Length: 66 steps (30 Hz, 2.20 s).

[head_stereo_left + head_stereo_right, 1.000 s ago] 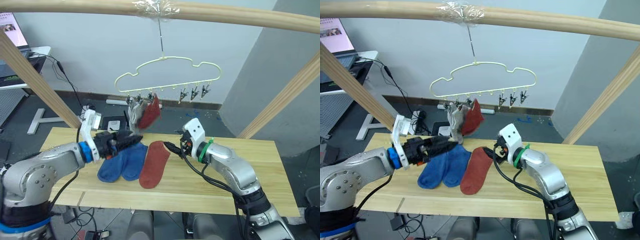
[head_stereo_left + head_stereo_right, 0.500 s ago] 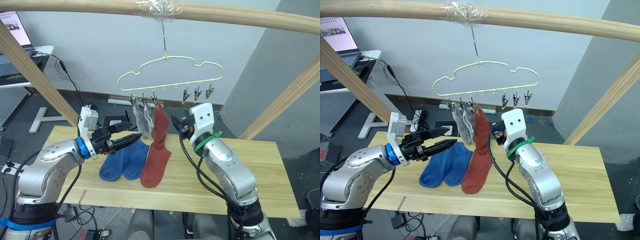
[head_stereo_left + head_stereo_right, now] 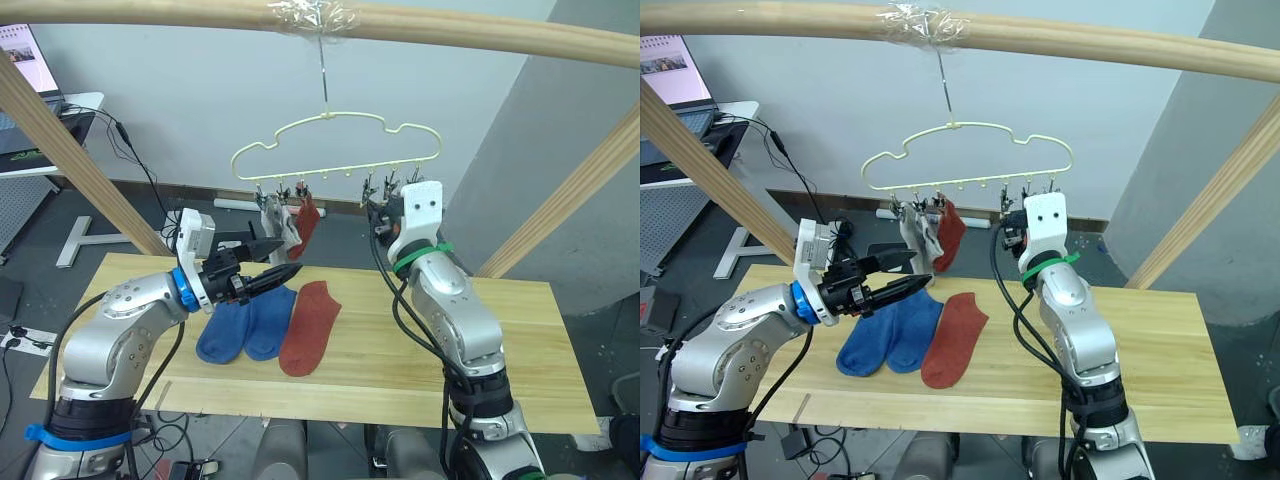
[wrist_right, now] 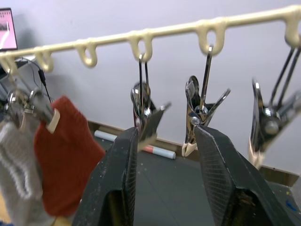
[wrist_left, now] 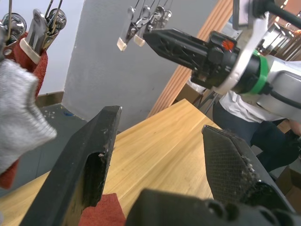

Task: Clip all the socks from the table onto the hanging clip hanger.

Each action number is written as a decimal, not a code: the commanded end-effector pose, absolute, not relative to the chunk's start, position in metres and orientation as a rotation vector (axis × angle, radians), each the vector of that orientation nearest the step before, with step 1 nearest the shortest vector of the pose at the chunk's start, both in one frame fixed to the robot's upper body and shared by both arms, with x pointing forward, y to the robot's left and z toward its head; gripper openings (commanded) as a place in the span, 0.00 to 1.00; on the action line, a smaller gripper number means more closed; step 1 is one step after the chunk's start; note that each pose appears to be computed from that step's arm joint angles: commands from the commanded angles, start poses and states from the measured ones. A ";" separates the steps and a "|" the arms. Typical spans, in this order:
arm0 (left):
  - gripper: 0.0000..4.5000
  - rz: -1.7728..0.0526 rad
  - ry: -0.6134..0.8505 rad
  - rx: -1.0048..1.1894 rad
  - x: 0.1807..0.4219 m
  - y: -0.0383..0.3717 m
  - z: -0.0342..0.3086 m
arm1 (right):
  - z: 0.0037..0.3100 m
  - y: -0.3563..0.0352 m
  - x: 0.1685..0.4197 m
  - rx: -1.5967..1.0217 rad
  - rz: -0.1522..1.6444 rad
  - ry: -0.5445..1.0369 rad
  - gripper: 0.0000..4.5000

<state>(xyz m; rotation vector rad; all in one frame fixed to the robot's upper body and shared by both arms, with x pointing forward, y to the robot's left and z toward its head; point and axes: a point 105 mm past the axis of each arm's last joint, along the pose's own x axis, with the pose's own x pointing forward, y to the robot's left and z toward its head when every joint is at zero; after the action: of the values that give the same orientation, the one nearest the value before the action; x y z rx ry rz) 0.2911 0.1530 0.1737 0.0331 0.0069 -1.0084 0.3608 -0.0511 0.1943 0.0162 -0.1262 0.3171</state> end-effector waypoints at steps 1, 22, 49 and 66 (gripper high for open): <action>0.70 -1.049 -0.069 0.080 0.286 0.145 0.189 | 0.215 -0.039 0.362 0.046 0.354 -0.198 0.43; 0.70 -1.055 -0.145 0.067 0.281 0.144 0.199 | 0.227 -0.012 0.372 0.087 0.408 -0.226 0.43; 0.70 -1.051 -0.205 0.048 0.285 0.129 0.218 | 0.218 -0.025 0.378 0.065 0.359 -0.210 0.35; 0.88 -0.929 0.213 0.295 0.303 0.137 0.101 | 0.211 -0.043 0.382 0.031 0.361 -0.176 0.00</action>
<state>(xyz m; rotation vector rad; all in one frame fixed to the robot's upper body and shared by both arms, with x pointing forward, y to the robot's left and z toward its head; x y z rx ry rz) 0.3033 0.1405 0.1106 0.1948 0.2058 -0.9121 0.3827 -0.0380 0.2066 0.0130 -0.1688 0.3672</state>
